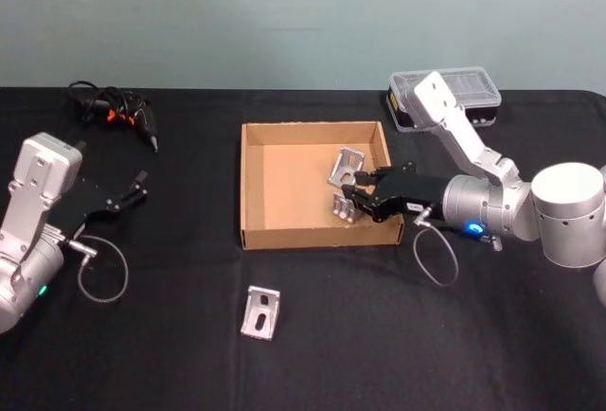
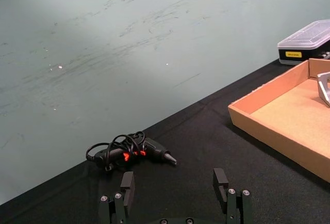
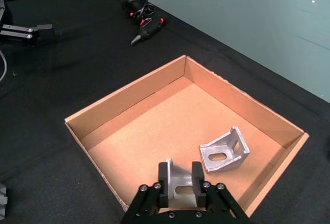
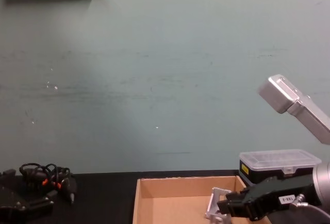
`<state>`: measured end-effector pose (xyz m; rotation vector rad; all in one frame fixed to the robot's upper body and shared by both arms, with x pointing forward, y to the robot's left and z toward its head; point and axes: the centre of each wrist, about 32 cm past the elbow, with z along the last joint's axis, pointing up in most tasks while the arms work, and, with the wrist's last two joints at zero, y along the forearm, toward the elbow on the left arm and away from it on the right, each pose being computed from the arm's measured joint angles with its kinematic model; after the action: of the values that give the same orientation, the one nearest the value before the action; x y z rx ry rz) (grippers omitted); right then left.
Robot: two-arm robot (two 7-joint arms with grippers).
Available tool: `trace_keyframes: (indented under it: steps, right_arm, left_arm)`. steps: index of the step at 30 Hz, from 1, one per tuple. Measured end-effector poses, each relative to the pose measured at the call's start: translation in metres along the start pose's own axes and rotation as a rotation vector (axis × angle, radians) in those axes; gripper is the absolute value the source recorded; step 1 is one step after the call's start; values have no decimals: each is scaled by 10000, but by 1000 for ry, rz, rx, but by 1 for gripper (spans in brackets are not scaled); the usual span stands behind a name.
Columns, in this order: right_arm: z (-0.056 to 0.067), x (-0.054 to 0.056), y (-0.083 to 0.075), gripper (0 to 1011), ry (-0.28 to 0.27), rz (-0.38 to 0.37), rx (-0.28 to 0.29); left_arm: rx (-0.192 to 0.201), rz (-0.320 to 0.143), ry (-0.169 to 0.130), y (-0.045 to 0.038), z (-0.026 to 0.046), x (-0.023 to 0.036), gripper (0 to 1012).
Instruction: Use one hand to pick up the angle iron from the table and place it into the box.
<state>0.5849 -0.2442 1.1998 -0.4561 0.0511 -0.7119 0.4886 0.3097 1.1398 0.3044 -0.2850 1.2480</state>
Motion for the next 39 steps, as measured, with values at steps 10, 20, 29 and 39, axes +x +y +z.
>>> trace_keyframes:
  steps: [10, 20, 29, 39]
  right_arm:
    - [13, 0, -100, 567, -10, -32, 53]
    - [41, -71, -343, 893, -14, -51, 135]
    - [104, -201, -483, 1004, -39, -7, 186]
    - [240, -406, -443, 1004, -100, 135, 183]
  left_arm:
    - [0, 0, 0, 0, 0, 0, 1000]
    - [0, 0, 0, 0, 0, 0, 1000]
    - [0, 0, 0, 0, 0, 0, 1000]
    - [0, 0, 0, 0, 0, 0, 1000]
